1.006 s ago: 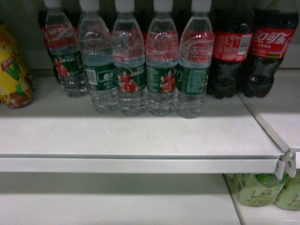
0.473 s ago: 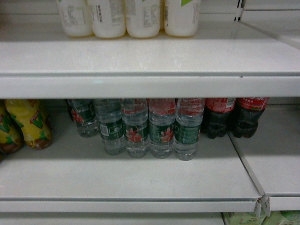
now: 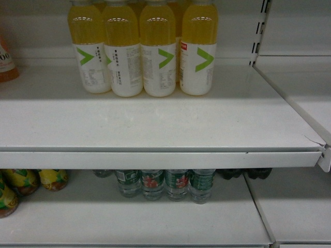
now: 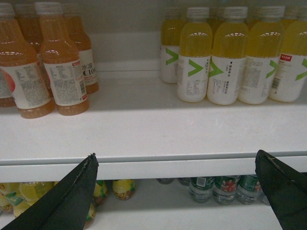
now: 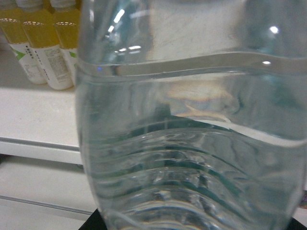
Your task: Move water from second to third shelf
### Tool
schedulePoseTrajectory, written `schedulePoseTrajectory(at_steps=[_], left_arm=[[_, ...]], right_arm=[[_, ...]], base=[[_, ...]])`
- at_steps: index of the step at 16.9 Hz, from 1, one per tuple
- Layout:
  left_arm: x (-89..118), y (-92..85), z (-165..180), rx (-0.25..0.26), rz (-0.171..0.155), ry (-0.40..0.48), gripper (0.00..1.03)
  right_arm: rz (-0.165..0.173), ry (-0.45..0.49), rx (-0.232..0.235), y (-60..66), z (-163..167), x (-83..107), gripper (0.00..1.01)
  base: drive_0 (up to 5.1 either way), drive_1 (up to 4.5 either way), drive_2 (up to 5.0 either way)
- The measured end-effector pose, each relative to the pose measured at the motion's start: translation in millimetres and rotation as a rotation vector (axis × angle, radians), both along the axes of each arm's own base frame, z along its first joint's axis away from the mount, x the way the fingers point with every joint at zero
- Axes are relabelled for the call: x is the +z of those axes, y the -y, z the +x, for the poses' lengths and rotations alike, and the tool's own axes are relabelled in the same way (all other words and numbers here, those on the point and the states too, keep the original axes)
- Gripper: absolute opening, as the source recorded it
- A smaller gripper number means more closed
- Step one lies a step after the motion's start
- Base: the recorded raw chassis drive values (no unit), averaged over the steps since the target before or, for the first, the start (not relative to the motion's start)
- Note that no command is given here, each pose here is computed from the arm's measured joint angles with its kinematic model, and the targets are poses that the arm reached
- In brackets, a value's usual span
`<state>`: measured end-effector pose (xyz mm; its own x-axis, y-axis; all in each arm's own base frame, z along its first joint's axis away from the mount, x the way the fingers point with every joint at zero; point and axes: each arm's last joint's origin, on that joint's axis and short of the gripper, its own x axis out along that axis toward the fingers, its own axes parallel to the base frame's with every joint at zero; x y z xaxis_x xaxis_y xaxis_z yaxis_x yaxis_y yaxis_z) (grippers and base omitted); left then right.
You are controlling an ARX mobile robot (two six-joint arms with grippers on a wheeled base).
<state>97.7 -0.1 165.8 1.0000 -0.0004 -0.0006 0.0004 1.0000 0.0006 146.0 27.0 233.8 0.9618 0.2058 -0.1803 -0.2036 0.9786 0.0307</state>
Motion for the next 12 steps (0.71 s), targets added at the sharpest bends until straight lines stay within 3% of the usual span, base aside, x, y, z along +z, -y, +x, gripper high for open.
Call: schedulePoseTrajectory(at_steps=[2,12], left_arm=[[-0.1,0.0,0.0,0.000,0.000,-0.001,0.98],[-0.1,0.0,0.0,-0.001,0.000,-0.002,0.98]], right_arm=[[0.000,-0.002,0.000,0.0,0.0,-0.2,0.40],[-0.001,-0.005,-0.001,0.0,0.0,-0.5,0.40]], base=[[0.0,0.00,0.0],[-4.9,2.52,2.5]])
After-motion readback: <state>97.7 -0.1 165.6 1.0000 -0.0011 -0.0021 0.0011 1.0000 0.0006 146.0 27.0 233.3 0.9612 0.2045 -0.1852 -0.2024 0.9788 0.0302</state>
